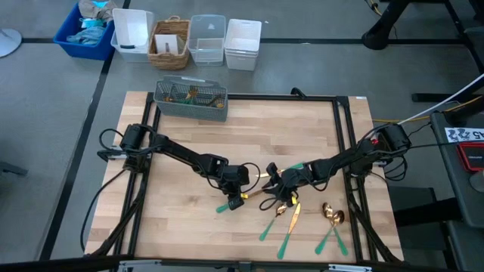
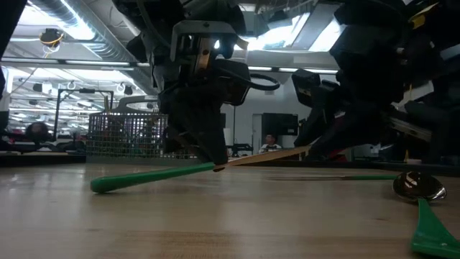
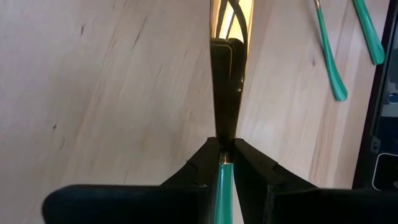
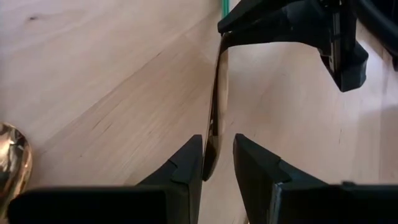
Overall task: Sort silverware
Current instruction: Put the green knife into the gray silverware basket
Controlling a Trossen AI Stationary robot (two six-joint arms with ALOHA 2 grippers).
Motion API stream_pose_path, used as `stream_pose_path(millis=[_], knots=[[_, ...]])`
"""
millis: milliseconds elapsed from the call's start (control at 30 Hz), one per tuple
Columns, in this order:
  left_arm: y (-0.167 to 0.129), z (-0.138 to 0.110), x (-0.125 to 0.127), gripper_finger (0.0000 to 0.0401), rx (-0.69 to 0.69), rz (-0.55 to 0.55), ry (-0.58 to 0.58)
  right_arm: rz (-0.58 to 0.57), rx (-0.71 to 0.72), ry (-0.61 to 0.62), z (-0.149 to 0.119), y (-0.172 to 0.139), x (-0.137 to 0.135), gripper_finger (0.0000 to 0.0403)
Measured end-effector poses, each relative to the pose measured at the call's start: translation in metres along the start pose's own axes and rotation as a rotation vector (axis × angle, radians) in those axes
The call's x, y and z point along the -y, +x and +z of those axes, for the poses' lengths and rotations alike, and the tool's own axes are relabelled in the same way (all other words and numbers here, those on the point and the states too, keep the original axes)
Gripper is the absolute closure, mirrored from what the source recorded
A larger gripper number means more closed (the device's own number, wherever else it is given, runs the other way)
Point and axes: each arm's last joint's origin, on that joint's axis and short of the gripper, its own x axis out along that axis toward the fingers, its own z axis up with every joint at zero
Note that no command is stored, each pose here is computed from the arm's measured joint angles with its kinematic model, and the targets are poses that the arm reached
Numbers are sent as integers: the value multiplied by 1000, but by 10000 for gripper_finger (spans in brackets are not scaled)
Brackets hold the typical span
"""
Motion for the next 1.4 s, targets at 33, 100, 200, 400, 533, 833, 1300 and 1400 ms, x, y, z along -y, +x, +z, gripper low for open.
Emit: stream_pose_path(millis=[33,100,200,400,533,833,1300,1400], knots=[[0,0,0,368,0,0,0,0,0,0,0,0,0,311],[0,0,0,368,0,0,0,0,0,0,0,0,0,311],[0,0,0,368,1,-1,0,-1,2,0,0,0,0,311],[0,2,2,368,24,-17,8,-16,23,2,2,0,2,311],[0,2,2,368,23,-17,7,-23,35,2,3,0,2,311],[-1,3,1,368,25,-16,7,-23,34,2,2,2,1,334],[-1,6,1,369,47,-29,8,-18,17,3,-1,10,-1,396],[-1,6,1,369,46,-28,8,-23,20,7,-1,10,-1,394]])
